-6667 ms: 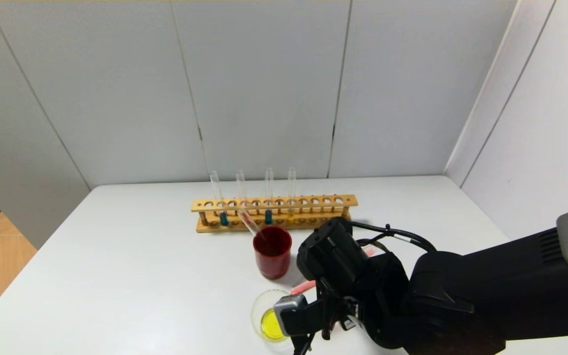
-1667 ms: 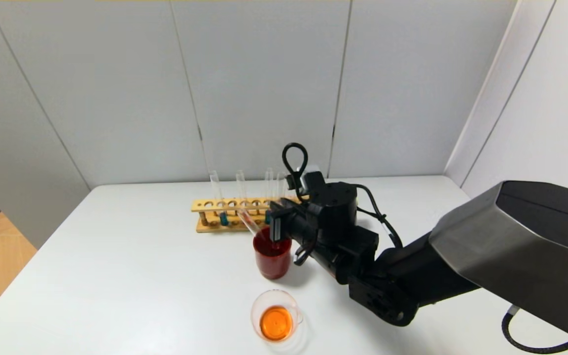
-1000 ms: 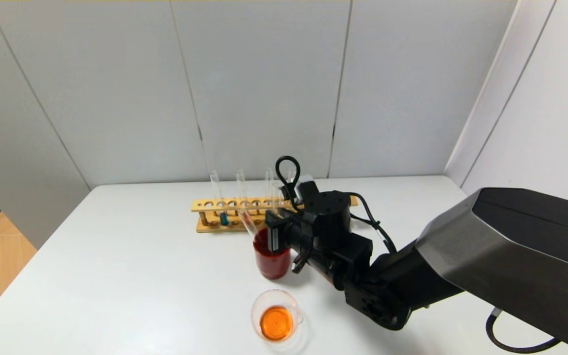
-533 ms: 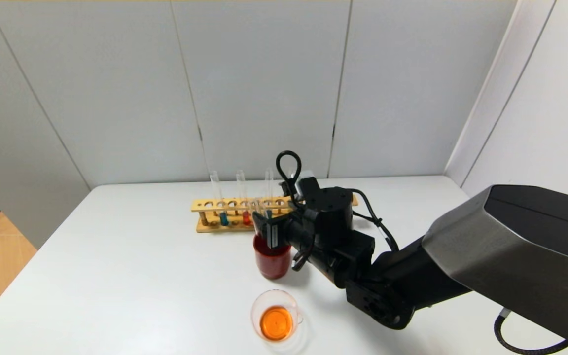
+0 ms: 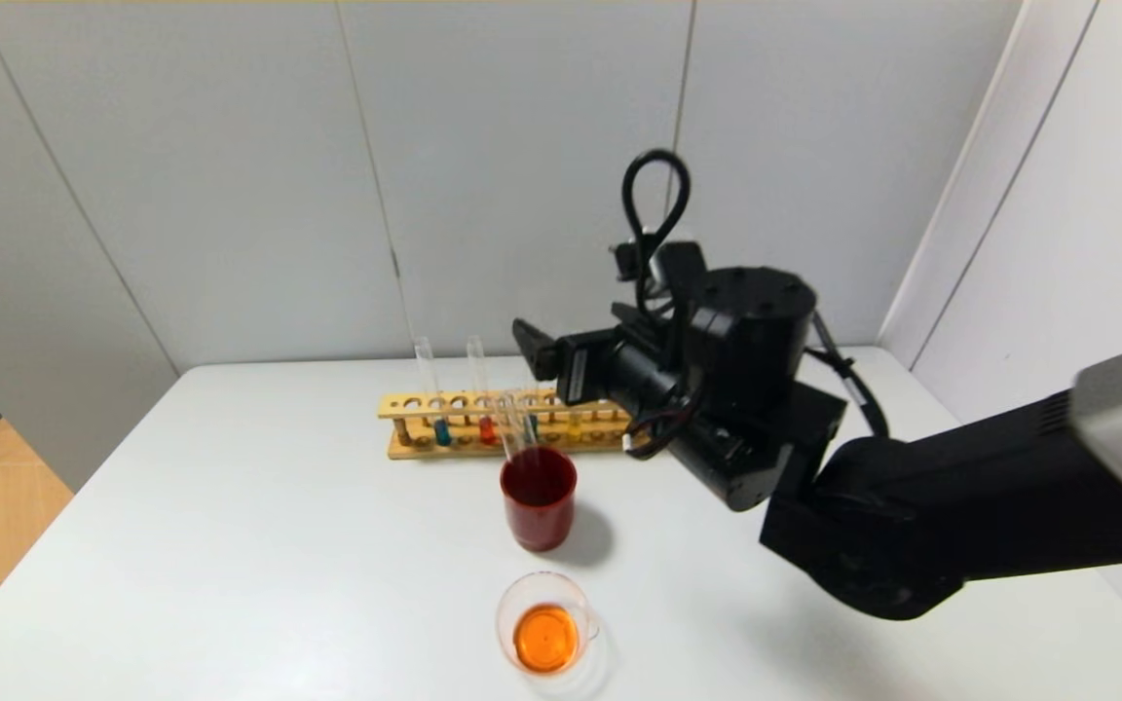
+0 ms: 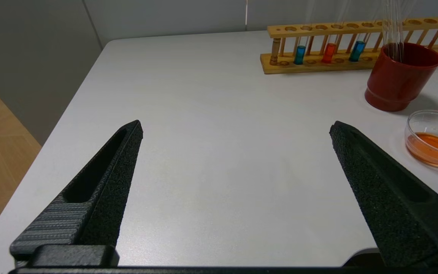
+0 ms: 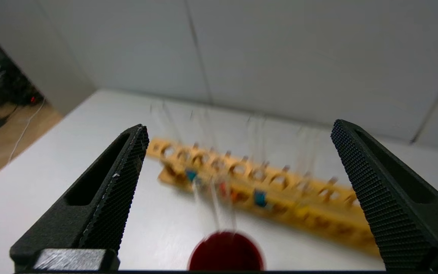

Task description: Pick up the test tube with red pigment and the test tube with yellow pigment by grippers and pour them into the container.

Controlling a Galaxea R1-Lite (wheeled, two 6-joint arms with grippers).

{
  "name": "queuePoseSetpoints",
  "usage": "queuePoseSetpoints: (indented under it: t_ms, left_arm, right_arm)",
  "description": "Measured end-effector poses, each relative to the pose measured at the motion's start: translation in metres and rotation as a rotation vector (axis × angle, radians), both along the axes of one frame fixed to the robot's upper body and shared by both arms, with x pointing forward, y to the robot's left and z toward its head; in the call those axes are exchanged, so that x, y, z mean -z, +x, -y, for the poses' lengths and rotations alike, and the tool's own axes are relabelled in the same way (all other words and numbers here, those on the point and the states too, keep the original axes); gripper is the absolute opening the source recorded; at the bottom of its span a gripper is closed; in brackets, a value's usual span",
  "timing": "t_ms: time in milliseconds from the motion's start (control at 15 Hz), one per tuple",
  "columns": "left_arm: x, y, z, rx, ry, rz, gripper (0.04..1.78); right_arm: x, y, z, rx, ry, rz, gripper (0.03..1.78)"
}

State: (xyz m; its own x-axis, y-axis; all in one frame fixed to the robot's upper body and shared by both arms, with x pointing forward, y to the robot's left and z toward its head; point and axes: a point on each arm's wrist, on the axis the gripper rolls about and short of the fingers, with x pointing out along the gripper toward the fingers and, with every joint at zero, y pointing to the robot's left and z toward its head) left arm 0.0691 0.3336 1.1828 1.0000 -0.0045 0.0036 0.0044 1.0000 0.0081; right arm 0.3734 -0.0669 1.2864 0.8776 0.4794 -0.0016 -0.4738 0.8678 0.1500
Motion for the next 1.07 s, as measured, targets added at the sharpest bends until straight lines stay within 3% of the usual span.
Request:
queuePoseSetpoints:
  t_ms: [200,400,600,800,933,1067]
  left_arm:
    - [0.0,0.0,0.0,0.0,0.0,0.0,1.74]
    - [0.0,0.0,0.0,0.0,0.0,0.0,1.74]
    - [0.0,0.0,0.0,0.0,0.0,0.0,1.74]
    - [0.0,0.0,0.0,0.001,0.0,0.0,1.74]
    - [0.0,0.0,0.0,0.0,0.001,0.0,1.74]
    - [0.0,0.0,0.0,0.0,0.0,0.0,1.74]
  right_arm:
    - [-0.069,-0.011,0.052,0.136,-0.052,0.179,1.75]
    - [-0.136,-0.04,0.133,0.389,-0.224,0.366,1.75]
    - [-0.185,-0.108,0.205,0.625,-0.381,0.468,1.75]
    - [-0.208,-0.201,0.26,0.843,-0.474,0.484,1.75]
    - [-0.206,-0.26,0.277,0.956,-0.5,0.462,1.75]
    - [-0.194,-0.309,0.283,1.013,-0.509,0.442,1.75]
